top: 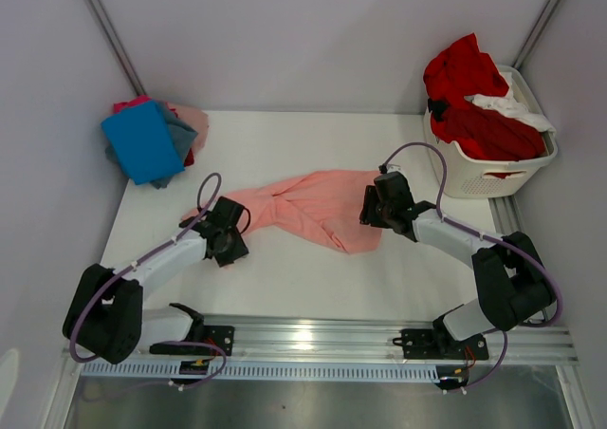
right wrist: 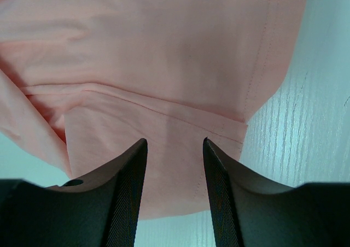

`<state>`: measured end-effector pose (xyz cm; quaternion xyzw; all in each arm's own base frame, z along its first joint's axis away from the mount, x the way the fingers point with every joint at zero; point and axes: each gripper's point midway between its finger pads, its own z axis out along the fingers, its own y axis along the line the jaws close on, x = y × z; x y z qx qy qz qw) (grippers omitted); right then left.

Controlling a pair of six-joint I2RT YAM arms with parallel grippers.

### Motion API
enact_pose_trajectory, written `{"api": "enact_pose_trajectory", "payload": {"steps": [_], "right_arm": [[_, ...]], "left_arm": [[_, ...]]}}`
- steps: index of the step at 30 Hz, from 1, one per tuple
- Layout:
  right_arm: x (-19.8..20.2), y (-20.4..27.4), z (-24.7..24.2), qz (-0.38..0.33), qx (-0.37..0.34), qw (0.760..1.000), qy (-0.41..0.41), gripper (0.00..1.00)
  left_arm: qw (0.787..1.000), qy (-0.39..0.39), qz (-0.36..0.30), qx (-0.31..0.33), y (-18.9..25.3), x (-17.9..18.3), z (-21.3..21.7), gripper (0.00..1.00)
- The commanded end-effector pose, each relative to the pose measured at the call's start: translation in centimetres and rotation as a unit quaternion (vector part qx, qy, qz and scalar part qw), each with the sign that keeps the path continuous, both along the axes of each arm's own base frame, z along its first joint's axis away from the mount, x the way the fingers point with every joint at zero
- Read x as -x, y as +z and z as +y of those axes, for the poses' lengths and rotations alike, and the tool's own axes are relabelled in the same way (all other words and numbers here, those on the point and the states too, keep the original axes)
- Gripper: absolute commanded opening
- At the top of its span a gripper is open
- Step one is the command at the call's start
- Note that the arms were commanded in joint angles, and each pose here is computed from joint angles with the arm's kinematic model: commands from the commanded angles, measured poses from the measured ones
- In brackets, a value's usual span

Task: Fold and stack the t-shirts
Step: Flatten out the tshirt

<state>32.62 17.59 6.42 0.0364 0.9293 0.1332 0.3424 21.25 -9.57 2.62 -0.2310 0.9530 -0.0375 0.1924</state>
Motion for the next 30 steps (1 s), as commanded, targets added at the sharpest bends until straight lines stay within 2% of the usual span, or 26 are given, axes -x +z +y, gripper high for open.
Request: {"api": "enact_pose_trajectory", "payload": {"steps": [1,8,15,20,21,24,25,30], "right_arm": [[-0.3,0.6,0.1,-0.013,0.000,1.000,0.000,0.49],[-0.3,0.5,0.2,-0.012,0.001,1.000,0.002,0.49],[-0.4,0.5,0.2,-0.013,0.001,1.000,0.004,0.49],[-0.3,0.5,0.3,-0.014,0.000,1.000,0.007,0.49],[-0.2,0.5,0.3,-0.013,0.000,1.000,0.007,0.49],[-0.2,0.5,0.3,-0.013,0.000,1.000,0.007,0.49],[-0.1,0.5,0.3,-0.012,-0.001,1.000,0.008,0.49],[-0.1,0.4,0.3,-0.011,-0.002,1.000,0.008,0.49]], "left_arm": [[0.999,0.011,-0.028,-0.018,0.8,-1.5,0.3,0.42],[0.988,0.096,-0.024,-0.116,1.8,-0.5,4.7,0.42],[0.953,0.217,-0.067,-0.201,3.2,0.2,9.2,0.43],[0.958,0.192,-0.104,-0.184,4.0,-0.8,8.1,0.42],[0.960,0.184,-0.141,-0.160,5.0,-1.9,7.2,0.42],[0.971,0.111,-0.182,-0.107,6.3,-2.8,4.8,0.42],[0.974,0.092,-0.194,-0.070,6.4,-3.3,3.4,0.43],[0.977,0.024,-0.213,-0.014,6.7,-3.7,0.7,0.43]]}}
